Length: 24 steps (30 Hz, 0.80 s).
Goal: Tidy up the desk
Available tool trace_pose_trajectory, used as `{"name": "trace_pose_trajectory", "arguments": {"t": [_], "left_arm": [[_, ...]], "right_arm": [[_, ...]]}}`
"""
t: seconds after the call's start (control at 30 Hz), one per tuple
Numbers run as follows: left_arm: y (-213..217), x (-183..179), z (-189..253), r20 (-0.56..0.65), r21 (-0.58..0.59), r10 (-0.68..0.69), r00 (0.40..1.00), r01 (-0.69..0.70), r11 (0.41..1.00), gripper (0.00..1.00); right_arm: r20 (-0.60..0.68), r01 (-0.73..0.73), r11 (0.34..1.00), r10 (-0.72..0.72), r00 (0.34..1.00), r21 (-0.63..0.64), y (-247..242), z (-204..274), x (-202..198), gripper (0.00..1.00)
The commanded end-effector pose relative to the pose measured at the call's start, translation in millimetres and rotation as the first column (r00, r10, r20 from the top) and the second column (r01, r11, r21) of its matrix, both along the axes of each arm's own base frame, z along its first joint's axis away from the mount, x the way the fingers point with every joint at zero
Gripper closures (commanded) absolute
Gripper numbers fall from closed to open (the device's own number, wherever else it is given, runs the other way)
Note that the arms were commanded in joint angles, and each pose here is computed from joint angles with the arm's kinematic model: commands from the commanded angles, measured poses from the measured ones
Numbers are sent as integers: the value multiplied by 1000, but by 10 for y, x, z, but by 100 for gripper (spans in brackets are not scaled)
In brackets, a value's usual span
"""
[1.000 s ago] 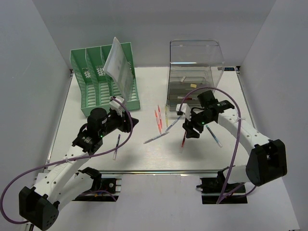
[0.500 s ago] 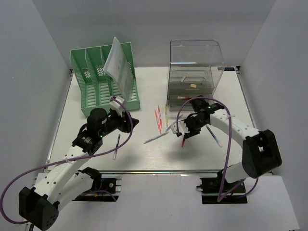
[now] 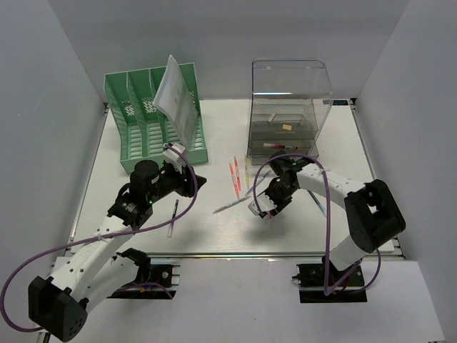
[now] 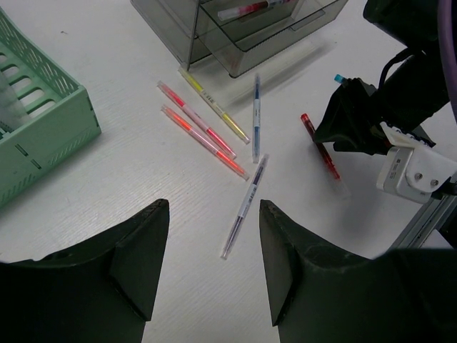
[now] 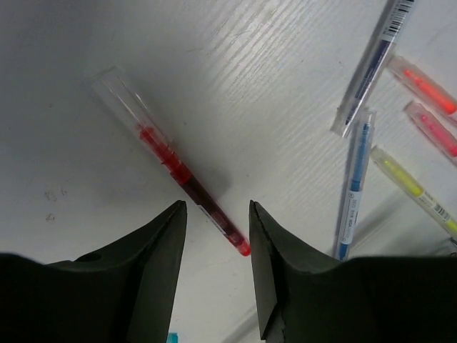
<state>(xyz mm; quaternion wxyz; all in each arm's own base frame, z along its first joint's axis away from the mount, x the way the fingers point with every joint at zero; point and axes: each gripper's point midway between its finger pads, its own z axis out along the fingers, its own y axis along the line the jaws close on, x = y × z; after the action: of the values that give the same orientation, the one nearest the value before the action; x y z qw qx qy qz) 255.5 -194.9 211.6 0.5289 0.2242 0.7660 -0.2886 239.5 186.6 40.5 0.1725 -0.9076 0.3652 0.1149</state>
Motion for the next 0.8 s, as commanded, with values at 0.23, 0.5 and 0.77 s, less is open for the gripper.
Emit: {"name": "trace_pose_trajectory", "arguments": {"t": [0.23, 0.5, 0.77], "left_arm": [[-16, 10, 48, 21, 1, -7, 1000, 7, 1000, 37], [5, 29, 22, 19, 11, 6, 1000, -6, 1000, 37], [29, 55, -14, 17, 23, 22, 1000, -23, 999, 37]], "right_arm": [[-18, -75, 994, 74, 997, -75, -81, -239, -170, 55], [-63, -81, 992, 76, 995, -93, -82, -354, -242, 63], [-167, -13, 991, -9, 986, -133, -187, -475, -450, 87]]}}
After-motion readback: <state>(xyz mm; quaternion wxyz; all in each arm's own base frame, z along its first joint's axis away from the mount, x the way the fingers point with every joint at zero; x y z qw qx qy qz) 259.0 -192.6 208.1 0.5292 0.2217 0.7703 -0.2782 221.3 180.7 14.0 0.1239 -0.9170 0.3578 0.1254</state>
